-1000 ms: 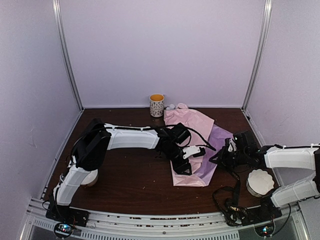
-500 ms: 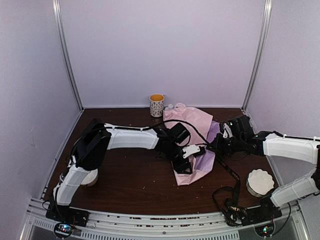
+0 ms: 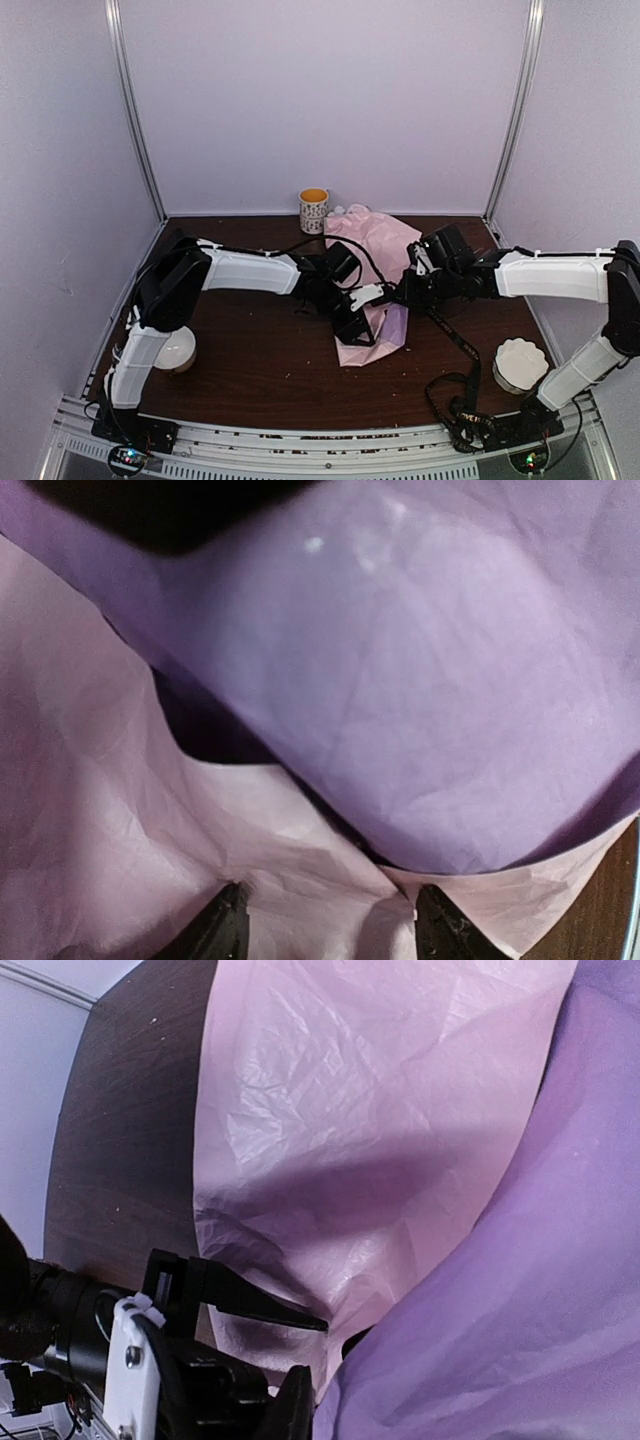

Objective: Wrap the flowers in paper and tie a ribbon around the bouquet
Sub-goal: Fold the two-thirds-folded wrapping paper at the center of the board.

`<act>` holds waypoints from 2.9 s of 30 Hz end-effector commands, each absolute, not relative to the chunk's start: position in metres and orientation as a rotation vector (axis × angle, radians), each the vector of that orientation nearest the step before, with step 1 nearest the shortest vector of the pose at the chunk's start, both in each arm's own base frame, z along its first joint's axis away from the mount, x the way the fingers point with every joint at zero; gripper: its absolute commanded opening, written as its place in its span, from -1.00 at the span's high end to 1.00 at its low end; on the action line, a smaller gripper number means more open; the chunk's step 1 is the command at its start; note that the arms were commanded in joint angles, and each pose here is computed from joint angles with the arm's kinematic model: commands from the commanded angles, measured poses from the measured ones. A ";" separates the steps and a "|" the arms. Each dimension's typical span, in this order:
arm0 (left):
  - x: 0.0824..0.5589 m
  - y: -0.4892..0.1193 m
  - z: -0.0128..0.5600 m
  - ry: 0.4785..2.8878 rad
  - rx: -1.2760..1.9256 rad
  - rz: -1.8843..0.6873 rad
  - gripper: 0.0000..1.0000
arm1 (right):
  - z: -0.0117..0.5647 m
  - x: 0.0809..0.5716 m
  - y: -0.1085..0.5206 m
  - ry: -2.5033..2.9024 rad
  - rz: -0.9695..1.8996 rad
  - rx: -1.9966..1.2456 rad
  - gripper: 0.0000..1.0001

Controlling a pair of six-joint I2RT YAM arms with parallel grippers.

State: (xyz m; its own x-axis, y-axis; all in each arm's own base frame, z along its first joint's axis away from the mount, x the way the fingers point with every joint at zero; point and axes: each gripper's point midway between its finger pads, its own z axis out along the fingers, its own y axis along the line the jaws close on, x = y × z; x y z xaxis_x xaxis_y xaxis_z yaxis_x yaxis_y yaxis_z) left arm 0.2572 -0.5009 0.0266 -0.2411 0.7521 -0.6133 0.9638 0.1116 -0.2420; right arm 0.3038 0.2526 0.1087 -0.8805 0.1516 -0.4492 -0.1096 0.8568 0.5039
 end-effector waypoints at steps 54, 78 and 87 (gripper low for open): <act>0.408 -0.450 0.052 2.145 1.207 -0.779 -0.09 | 0.074 0.300 0.314 2.124 -0.912 -1.217 1.00; 0.325 -0.463 0.263 1.610 1.347 -1.176 -0.96 | 0.044 0.292 0.307 2.039 -1.035 -1.349 1.00; 0.337 -0.476 0.243 1.660 1.465 -1.024 -0.96 | 0.036 0.288 0.297 2.032 -1.079 -1.367 1.00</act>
State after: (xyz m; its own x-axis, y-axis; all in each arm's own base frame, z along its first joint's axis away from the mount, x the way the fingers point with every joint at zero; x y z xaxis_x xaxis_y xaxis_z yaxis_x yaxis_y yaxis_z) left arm 0.3197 -0.4769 0.2507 -0.1770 0.3892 -0.9040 0.9834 0.0324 -0.1786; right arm 0.2864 0.2949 0.0272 -0.4073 -0.9109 0.0668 -0.5841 0.2036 -0.7857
